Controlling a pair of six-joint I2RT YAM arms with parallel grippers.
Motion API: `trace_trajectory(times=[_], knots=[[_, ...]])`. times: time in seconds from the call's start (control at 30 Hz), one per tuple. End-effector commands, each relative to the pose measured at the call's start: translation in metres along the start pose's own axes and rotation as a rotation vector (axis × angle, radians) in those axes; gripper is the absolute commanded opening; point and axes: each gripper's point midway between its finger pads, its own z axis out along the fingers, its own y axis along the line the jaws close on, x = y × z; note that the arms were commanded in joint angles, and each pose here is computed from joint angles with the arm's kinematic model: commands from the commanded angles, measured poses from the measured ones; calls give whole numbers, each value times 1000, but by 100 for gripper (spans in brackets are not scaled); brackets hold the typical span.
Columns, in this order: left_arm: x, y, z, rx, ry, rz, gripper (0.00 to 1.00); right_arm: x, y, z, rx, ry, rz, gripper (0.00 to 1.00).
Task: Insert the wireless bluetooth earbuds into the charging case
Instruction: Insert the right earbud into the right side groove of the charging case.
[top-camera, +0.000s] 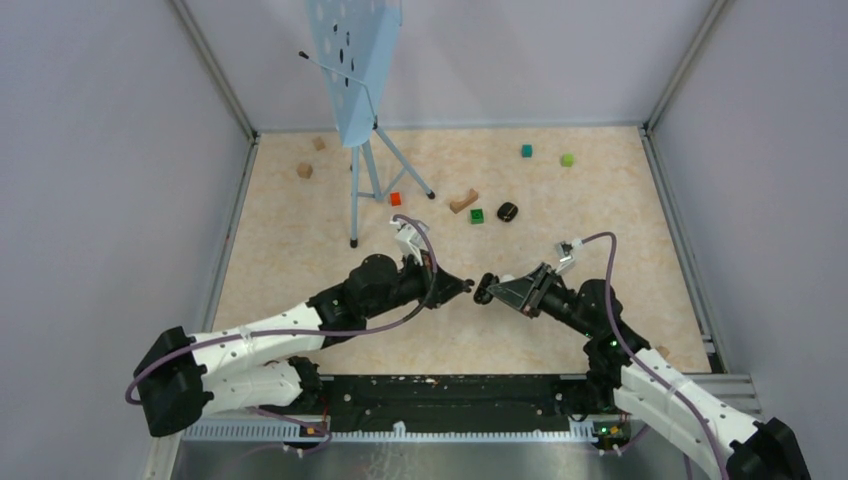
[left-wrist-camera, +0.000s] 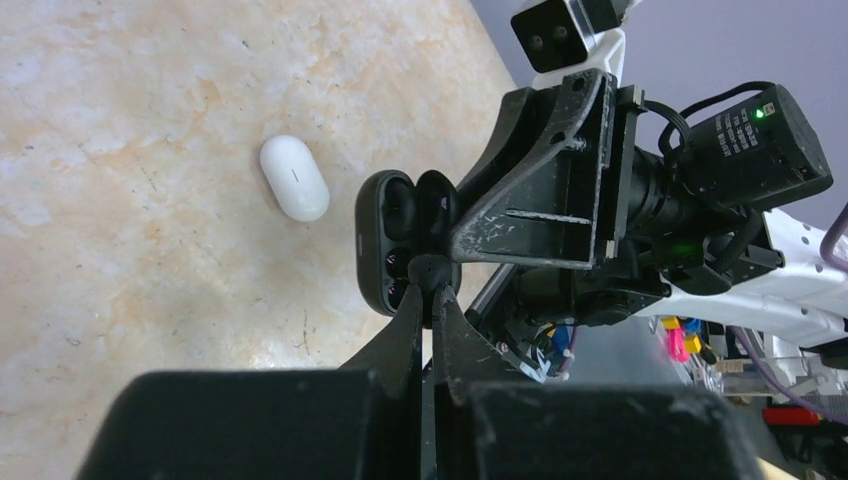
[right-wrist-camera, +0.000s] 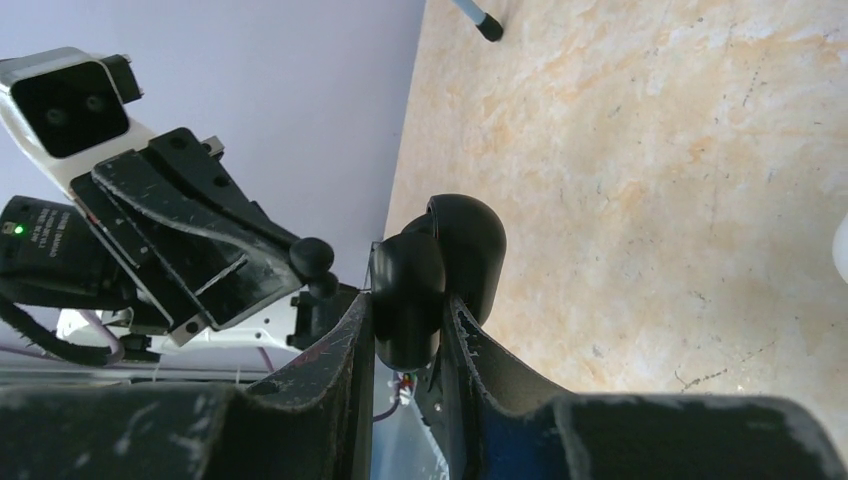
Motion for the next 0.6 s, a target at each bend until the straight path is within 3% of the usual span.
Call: trace_trajectory(times=[0.0, 0.57], knots=[[-16, -27, 5, 80, -35, -19, 0, -19, 41, 6, -117, -67, -47, 0], [1, -12, 22, -7, 61, -40, 0, -17, 47, 7, -148, -57, -57, 0]])
